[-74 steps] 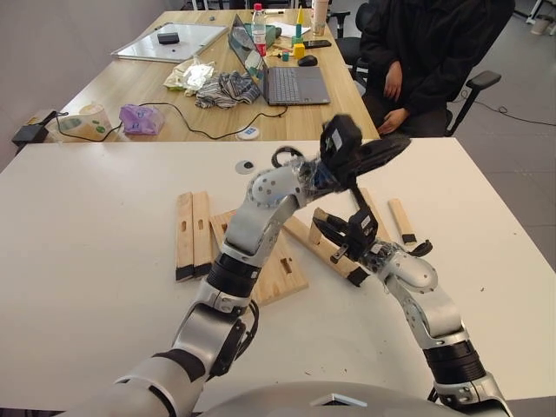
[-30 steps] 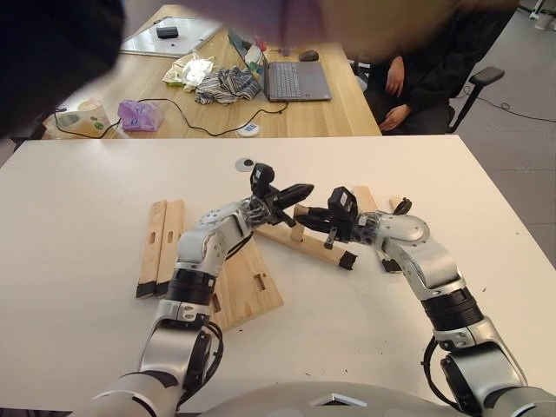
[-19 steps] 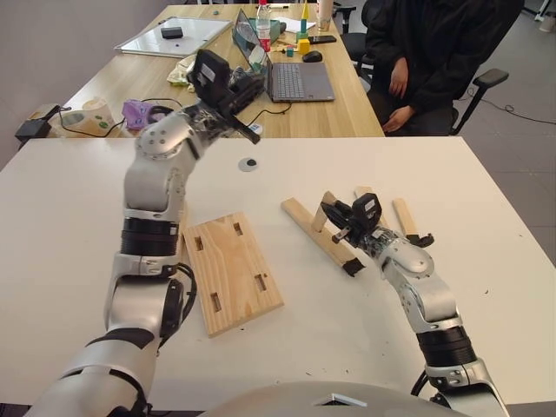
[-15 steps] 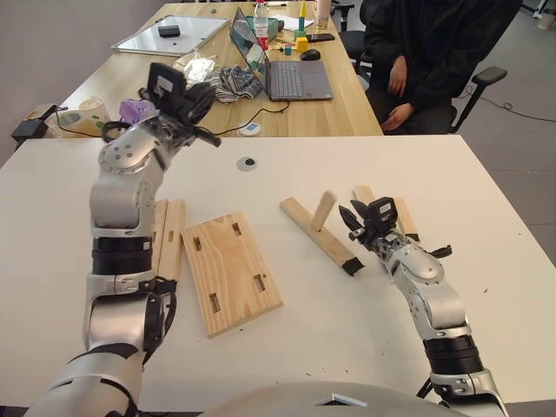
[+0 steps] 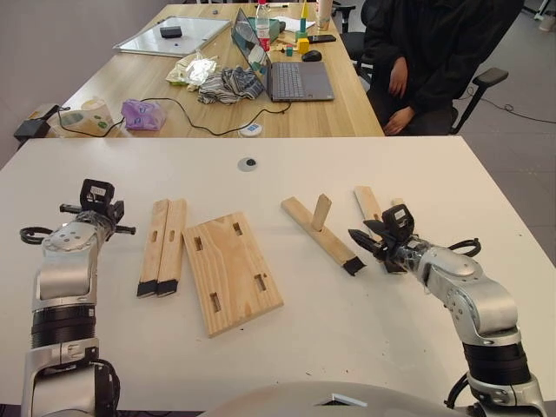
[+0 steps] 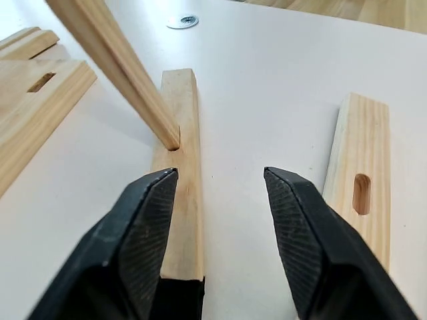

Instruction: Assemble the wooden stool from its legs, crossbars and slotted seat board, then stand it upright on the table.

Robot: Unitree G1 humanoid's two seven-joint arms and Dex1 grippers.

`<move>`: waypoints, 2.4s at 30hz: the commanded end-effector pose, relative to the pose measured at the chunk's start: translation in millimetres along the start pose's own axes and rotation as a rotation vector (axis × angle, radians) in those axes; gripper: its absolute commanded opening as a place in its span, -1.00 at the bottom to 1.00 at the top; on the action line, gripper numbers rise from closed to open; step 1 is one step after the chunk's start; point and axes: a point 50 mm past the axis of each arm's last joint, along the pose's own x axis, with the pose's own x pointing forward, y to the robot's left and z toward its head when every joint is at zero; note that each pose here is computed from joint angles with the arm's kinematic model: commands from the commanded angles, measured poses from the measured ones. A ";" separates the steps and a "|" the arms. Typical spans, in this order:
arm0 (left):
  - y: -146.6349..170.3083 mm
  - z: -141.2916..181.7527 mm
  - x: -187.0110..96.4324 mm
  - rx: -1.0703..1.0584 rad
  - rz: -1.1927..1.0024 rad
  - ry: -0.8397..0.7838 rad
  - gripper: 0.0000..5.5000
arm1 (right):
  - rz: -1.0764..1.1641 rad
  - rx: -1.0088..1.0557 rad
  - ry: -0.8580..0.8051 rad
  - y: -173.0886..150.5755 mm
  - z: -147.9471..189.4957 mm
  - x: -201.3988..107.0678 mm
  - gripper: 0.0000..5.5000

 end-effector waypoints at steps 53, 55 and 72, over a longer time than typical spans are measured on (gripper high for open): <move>-112.1 219.1 -116.6 -0.667 -1.698 -0.912 0.13 | 1.011 0.278 -0.538 47.2 155.7 -19.5 -0.27; -113.7 217.3 -114.5 -0.617 -1.672 -0.889 0.13 | 0.992 0.204 -0.487 48.4 149.8 -18.6 -0.27; -108.5 213.6 -106.9 -0.525 -1.672 -0.855 -0.22 | 0.971 0.125 -0.432 36.7 134.8 -12.8 -0.27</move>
